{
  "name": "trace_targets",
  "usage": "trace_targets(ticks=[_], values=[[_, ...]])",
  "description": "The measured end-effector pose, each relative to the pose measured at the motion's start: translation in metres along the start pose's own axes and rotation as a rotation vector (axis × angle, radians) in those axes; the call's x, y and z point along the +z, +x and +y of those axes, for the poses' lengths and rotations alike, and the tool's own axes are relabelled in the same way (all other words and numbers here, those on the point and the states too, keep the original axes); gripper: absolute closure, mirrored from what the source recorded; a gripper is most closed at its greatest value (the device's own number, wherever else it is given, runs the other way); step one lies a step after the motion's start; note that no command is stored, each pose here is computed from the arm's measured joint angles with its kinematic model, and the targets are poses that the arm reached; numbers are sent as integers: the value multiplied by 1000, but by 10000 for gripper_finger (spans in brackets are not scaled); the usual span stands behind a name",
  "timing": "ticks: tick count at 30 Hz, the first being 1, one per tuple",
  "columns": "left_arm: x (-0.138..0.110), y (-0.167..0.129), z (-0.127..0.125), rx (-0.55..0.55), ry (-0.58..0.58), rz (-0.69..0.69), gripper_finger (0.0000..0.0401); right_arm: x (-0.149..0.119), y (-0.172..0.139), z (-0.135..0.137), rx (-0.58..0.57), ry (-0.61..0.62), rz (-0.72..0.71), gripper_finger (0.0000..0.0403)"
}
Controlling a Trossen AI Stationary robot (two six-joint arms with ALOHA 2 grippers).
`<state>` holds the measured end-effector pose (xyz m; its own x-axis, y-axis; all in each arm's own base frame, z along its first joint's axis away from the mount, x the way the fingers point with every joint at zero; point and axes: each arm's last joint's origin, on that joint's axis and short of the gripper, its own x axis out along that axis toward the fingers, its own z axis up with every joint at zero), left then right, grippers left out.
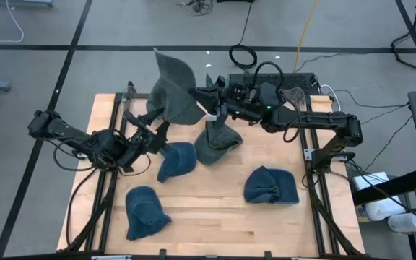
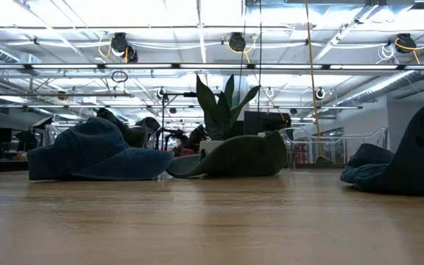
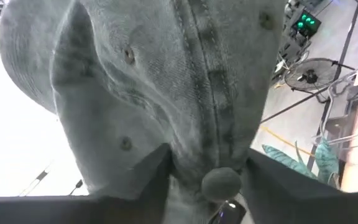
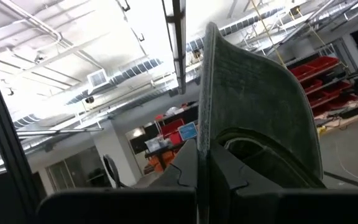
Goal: Pick & Place hat
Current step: Put the right green cap into the left transparent bin
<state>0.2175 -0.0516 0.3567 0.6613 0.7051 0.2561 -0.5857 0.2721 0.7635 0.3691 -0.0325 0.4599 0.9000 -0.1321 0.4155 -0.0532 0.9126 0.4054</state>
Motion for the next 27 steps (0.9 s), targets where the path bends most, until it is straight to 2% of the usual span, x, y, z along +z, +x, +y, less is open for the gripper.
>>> trace_targets(ticks=[6,7,13,18,27], values=[[4,-6,-1,-18,-29,-16,356,-5,0,-4,-64,-4,37,402],[4,-8,-1,-24,-31,-23,363,-6,0,-4,-73,-6,43,401],[7,-12,4,-11,-122,-40,363,-12,-1,-7,-94,-58,106,385],[7,-15,16,47,-235,4,363,-15,-4,-8,-122,-118,188,346],[20,-8,45,102,-386,63,363,1,-25,14,5,-444,319,277]])
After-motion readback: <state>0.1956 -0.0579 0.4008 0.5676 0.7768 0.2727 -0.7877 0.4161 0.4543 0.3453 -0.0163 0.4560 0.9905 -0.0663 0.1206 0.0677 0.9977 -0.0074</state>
